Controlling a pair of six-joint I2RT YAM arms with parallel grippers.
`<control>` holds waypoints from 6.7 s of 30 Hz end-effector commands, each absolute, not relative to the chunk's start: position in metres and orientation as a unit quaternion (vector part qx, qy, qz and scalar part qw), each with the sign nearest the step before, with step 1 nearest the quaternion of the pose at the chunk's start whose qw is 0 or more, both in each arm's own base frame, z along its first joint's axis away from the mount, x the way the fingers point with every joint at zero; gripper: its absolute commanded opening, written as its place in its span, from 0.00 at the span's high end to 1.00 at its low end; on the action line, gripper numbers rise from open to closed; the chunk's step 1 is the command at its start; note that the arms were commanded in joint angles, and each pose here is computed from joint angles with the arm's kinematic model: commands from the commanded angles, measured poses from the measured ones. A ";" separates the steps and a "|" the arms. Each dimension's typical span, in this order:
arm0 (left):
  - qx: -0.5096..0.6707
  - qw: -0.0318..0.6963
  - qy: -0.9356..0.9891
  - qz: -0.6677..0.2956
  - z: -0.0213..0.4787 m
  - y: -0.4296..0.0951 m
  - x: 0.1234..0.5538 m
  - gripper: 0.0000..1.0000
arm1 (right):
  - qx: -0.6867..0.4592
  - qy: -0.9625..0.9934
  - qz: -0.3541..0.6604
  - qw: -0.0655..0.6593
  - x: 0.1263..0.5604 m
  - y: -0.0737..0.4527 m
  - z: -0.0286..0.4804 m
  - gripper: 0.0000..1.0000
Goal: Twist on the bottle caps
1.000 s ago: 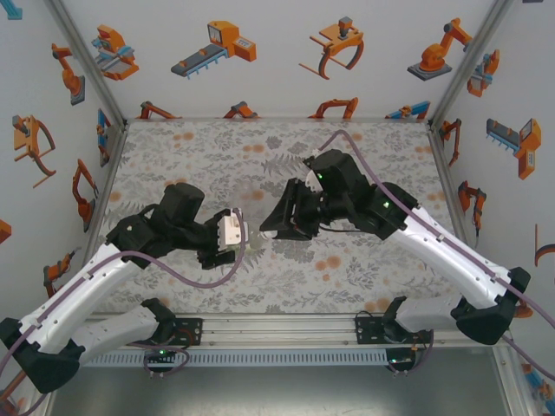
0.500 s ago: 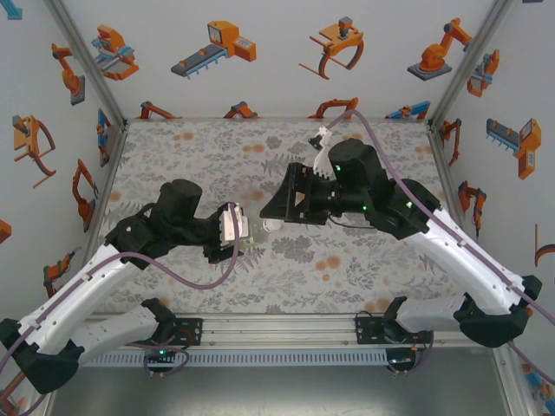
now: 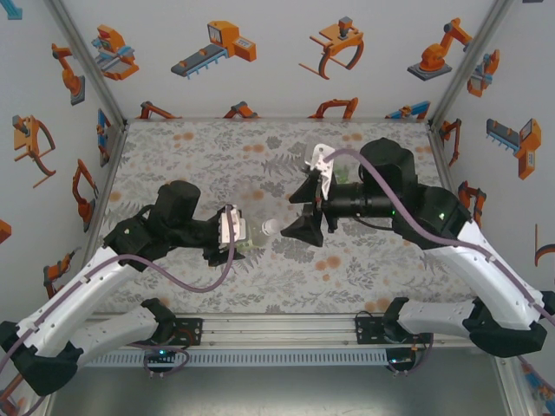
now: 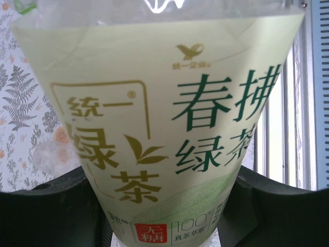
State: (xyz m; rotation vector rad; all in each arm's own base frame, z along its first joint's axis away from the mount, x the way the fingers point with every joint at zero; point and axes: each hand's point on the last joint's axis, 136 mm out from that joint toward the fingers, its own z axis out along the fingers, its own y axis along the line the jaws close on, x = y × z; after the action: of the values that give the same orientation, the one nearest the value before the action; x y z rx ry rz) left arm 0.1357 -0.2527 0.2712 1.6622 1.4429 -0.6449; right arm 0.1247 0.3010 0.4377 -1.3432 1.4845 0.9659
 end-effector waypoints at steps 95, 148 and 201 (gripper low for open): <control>0.665 0.387 0.567 -0.295 0.262 -0.265 0.127 1.00 | -0.404 0.694 0.402 0.440 0.146 0.287 0.452 0.42; 0.684 0.397 0.530 -0.306 0.276 -0.268 0.118 1.00 | -0.669 0.478 0.362 0.440 0.097 0.323 0.399 0.63; 0.661 0.425 0.557 -0.268 0.269 -0.275 0.146 1.00 | 0.001 0.896 0.381 0.229 0.189 0.301 0.339 0.76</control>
State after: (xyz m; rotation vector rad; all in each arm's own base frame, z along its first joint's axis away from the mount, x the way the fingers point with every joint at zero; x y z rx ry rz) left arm 0.1556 -0.2582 0.2337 1.6795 1.5805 -0.5840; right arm 0.1889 0.3038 0.3440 0.0238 2.4522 1.1109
